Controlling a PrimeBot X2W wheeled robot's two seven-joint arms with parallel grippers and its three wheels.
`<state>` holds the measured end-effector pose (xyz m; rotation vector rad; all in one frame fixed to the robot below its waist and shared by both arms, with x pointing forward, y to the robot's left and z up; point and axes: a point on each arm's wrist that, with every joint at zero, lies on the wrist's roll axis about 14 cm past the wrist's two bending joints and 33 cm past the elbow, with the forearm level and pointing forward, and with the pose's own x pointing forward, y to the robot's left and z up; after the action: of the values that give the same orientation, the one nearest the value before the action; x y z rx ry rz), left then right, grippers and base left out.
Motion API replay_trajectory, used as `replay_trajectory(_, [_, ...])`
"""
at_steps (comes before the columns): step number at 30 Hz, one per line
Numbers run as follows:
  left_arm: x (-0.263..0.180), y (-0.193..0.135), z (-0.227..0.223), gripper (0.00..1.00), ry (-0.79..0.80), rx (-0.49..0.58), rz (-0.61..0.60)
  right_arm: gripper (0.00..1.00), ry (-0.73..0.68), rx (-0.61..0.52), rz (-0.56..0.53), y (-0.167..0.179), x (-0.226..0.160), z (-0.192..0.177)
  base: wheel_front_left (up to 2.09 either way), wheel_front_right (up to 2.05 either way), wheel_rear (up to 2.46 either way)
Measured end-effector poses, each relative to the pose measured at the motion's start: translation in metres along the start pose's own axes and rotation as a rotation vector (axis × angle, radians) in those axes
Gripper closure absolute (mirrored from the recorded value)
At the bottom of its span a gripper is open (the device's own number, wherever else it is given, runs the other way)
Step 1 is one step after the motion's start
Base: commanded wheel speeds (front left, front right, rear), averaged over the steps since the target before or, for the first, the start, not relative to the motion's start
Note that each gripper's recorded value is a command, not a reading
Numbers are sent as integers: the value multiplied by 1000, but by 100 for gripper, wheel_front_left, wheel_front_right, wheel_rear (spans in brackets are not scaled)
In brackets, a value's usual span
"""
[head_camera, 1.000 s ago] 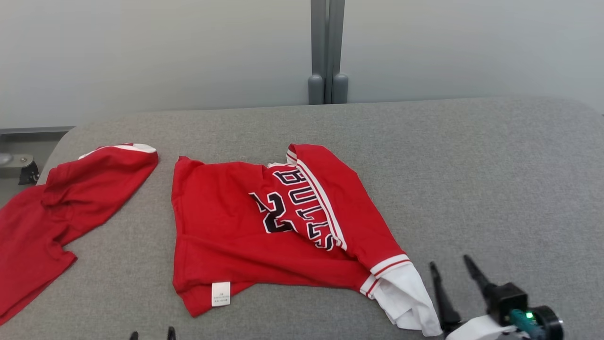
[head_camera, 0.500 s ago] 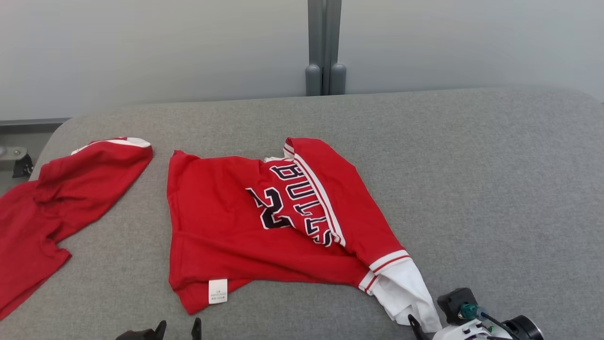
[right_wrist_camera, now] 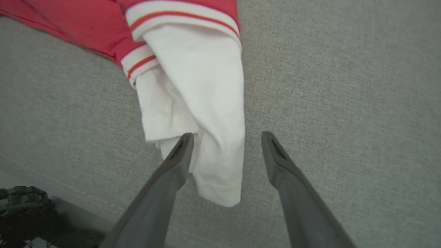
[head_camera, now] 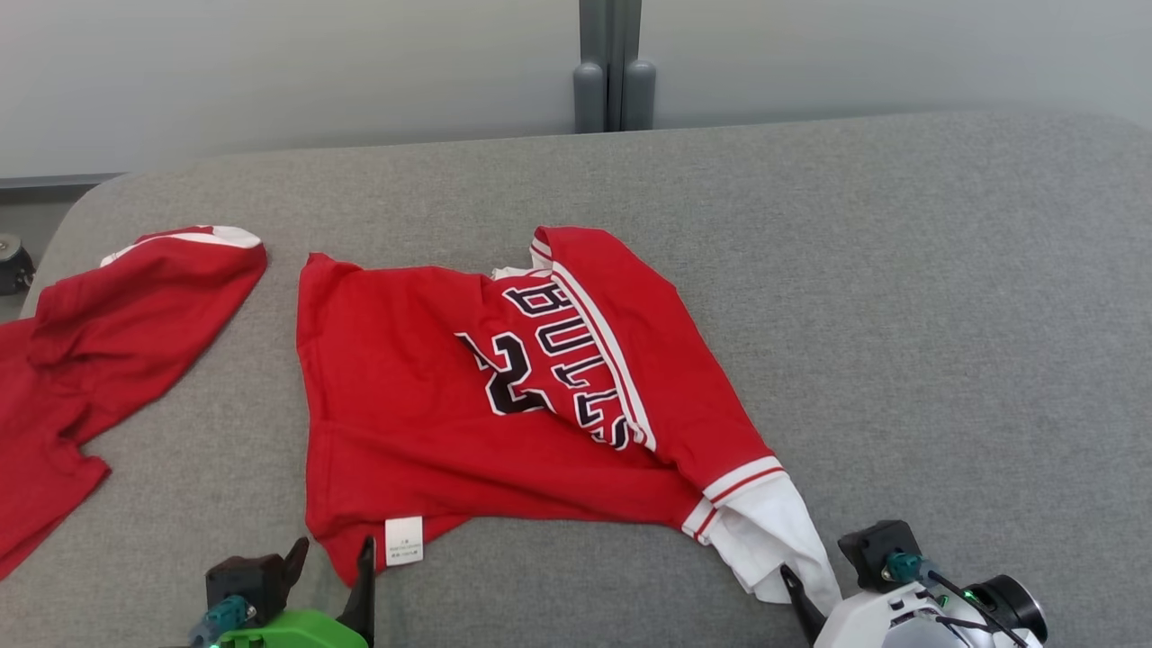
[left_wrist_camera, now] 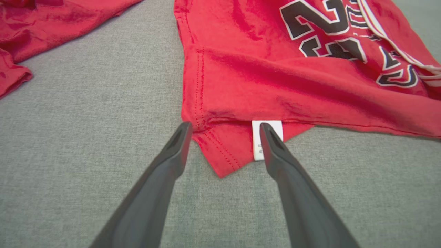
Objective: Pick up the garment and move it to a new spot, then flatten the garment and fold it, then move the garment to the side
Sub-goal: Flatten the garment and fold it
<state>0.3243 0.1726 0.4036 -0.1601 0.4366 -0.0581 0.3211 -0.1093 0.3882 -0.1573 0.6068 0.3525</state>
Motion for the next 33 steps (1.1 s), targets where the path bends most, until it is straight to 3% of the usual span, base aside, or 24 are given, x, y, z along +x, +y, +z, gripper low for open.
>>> replay_trajectory(18, [31,18,-18,0,71,44,13,0,-9,29,-19,-6,8,2,0,0,0])
replay_trajectory(21, [32,19,-21,20,81,49,14,0,-18,32,-22,-7,9,4,0,0,0])
replay_trajectory(23, [32,20,-23,43,86,52,15,0,-19,33,-22,-7,10,4,0,0,0])
replay_trajectory(25, [33,20,-23,59,84,53,14,0,-20,35,-20,-6,10,4,0,0,0])
replay_trajectory(30, [33,20,-26,68,91,55,11,0,-9,41,-17,-4,10,1,0,0,0])
replay_trajectory(31, [34,19,-26,76,91,57,8,8,1,44,-14,-3,11,-2,0,0,0])
replay_trajectory(32, [34,18,-27,89,93,58,5,53,5,51,-11,-2,11,-3,0,0,0])
replay_trajectory(33, [35,18,-27,100,95,60,4,85,2,58,-11,-2,11,-2,0,0,0])
